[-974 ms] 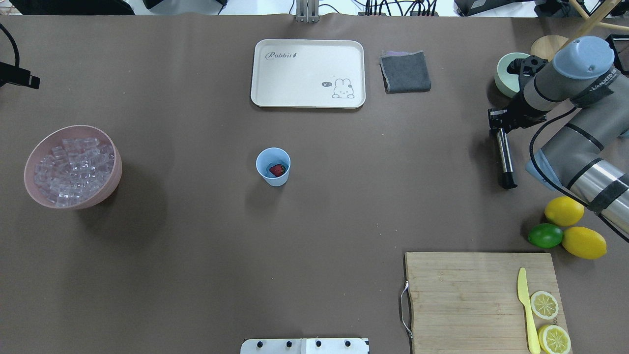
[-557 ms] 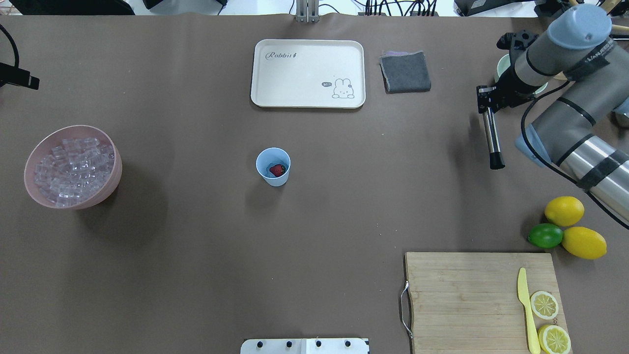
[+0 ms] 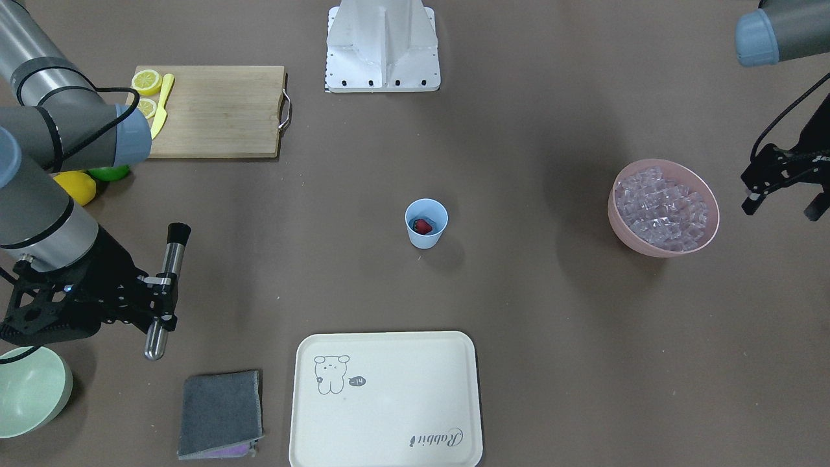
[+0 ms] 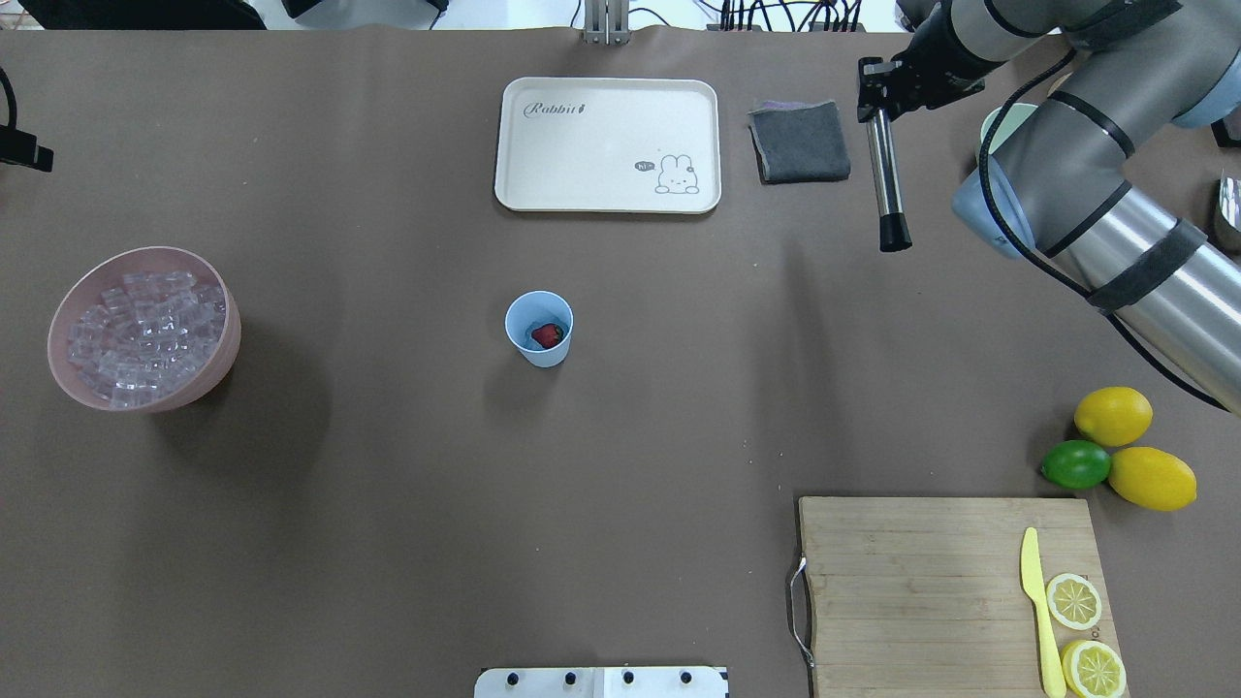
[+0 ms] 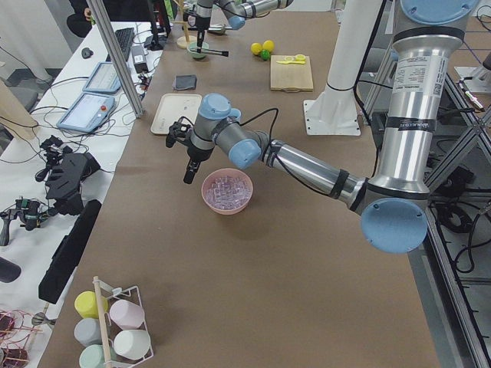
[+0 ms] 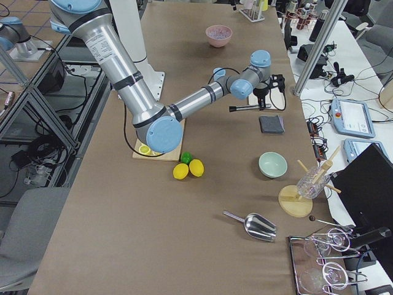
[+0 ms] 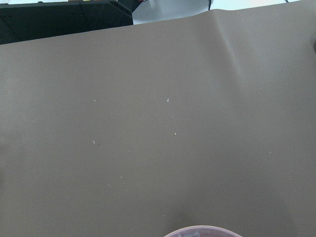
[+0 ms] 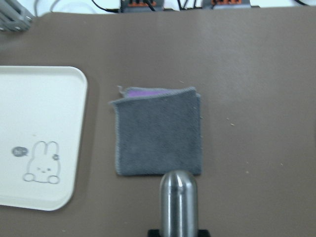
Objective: Mash ice and strawberries in cup
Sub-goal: 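Lift the steel muddler with the right gripper and carry it over the light-blue cup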
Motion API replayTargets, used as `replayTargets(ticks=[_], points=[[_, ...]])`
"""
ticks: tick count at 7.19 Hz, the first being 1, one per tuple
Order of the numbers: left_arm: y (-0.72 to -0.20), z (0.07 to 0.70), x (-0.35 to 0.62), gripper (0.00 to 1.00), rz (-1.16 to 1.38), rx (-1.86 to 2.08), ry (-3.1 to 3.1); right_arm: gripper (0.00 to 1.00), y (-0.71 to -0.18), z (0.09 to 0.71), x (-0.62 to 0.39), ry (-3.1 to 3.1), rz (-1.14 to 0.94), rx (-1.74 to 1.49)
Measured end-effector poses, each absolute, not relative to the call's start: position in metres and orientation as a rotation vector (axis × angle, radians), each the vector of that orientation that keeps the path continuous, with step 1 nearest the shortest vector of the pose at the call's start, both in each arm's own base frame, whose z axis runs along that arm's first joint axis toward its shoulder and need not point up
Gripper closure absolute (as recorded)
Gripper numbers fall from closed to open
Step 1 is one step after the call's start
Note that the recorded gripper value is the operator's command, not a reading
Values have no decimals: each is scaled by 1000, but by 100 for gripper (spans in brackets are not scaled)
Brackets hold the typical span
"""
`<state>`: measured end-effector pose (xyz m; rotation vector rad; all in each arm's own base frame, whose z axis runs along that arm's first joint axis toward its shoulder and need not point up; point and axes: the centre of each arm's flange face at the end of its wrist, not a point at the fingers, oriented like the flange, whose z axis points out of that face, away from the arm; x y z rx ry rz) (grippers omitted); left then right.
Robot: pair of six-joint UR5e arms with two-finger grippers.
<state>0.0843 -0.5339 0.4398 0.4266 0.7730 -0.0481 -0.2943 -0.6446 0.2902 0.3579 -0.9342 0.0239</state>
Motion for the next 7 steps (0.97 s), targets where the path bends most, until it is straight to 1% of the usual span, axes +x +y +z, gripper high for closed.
replayTargets(ticks=[2, 4, 7], points=[[-547, 473, 42, 2, -148, 397, 730, 100, -623, 241, -304, -1029, -86, 577], [-545, 505, -5, 2, -257, 367, 699, 100, -599, 202, -316, -1088, -124, 766], [-535, 566, -61, 2, -391, 292, 655, 100, -536, 120, -416, -1022, -1, 1033]])
